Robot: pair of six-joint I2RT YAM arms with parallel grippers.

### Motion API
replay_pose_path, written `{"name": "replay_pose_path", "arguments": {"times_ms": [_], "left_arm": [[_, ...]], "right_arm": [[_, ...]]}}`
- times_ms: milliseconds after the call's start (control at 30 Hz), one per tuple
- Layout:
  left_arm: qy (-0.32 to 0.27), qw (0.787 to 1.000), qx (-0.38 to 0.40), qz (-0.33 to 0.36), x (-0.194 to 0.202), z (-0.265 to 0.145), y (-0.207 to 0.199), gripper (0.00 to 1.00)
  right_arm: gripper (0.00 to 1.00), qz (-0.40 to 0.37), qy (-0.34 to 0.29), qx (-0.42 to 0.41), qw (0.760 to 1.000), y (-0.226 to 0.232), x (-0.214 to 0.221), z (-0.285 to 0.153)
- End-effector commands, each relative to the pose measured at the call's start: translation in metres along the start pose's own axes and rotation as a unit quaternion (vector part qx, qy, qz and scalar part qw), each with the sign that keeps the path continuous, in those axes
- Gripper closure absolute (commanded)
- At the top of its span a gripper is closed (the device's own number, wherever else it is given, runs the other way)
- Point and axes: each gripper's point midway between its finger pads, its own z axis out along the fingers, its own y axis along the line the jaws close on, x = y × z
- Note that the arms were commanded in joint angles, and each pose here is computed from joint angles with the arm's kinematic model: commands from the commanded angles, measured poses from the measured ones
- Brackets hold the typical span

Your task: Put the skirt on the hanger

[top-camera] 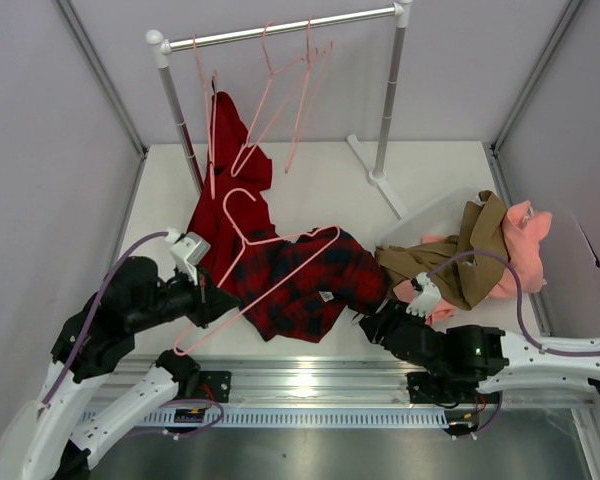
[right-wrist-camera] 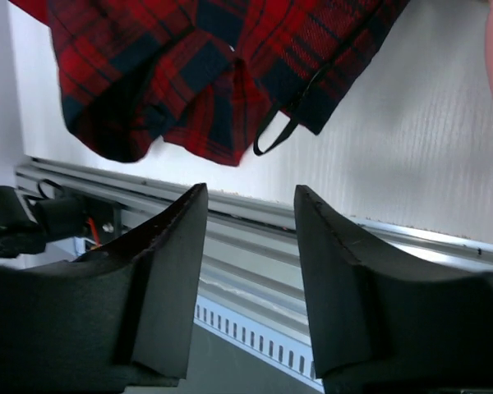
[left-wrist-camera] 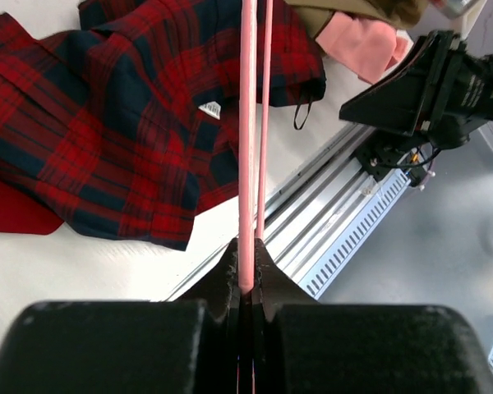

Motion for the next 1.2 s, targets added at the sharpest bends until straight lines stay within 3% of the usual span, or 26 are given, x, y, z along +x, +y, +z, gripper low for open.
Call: {"name": "replay_pose_path", "arguments": {"times_ms": [0, 300, 667, 1167], "left_arm": [[0.007, 1.000, 0.019, -0.013, -0.005, 0.019, -0.006, 1.00], [0.072, 0.997, -0.011, 0.025, 0.018, 0.046, -0.008, 1.00], [0.119, 0.992, -0.025, 0.034, 0.043, 0.035, -0.005, 1.00], [0.158, 0.986, 0.039, 0.037, 0.060, 0.013, -0.023, 1.00]], "right_arm": [[0.50, 0.051, -0.059, -0.009, 0.997, 0.003, -0.022, 0.003], [0.55, 0.043, -0.029, 0.023, 0.998, -0.012, -0.007, 0.027], [0.65, 0.042, -0.018, 0.010, 0.999, -0.011, -0.010, 0.038], [0.74, 0.047, -0.013, 0.006, 0.999, -0.008, -0.006, 0.041]]}}
